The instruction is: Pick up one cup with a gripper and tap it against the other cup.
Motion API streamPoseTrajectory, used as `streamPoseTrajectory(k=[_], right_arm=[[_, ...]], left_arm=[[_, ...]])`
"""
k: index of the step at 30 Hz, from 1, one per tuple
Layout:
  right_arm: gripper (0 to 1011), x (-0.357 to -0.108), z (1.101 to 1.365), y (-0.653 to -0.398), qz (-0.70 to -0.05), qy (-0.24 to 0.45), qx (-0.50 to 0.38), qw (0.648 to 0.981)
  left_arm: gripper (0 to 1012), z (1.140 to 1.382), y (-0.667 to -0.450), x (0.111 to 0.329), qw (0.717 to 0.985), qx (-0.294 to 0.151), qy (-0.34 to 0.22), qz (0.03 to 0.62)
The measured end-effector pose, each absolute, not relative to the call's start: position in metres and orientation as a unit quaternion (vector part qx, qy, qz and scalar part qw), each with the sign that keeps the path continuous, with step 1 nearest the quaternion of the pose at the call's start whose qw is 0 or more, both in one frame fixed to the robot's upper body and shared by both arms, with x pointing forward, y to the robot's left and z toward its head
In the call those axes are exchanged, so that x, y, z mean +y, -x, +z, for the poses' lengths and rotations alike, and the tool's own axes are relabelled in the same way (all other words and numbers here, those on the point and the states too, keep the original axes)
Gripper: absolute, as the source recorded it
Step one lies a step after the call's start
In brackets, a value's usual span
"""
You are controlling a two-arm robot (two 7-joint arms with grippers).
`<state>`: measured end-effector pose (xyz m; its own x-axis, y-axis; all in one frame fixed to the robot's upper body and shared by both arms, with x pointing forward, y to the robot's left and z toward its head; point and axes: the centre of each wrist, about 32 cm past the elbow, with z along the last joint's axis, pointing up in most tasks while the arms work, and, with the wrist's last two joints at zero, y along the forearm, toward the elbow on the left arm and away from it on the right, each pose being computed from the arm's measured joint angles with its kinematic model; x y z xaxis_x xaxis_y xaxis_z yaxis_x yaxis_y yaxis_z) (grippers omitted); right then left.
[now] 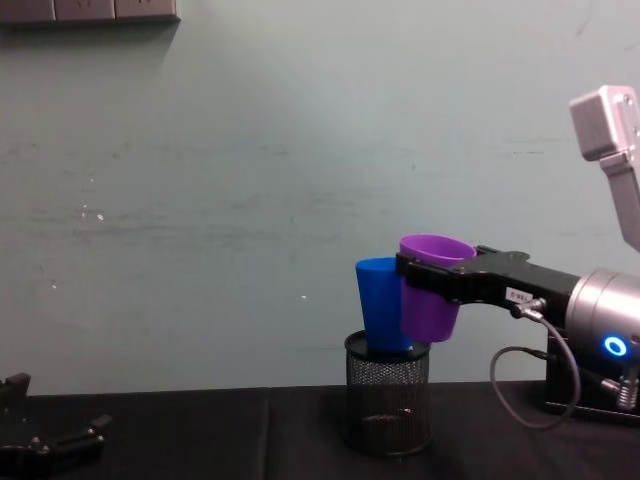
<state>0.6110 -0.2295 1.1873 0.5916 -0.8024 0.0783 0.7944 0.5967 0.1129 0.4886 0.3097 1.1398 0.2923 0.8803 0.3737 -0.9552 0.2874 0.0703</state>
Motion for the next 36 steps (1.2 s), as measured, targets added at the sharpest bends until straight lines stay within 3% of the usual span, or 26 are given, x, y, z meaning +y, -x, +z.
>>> streamPoseTrajectory(k=[28,36], right_arm=[[733,-0.249,1.188,-0.572,-0.452,-0.018,-0.057,0.890],[734,-0.249,1.188,-0.574,-0.452,-0.017,-0.056,0.890]], left_arm=[[1012,1.140,-0.489,0.310,0.791,-0.132,-0.141,0.580],[1011,1.140,-0.489,0.310,0.791,-0.132,-0.141,0.580]])
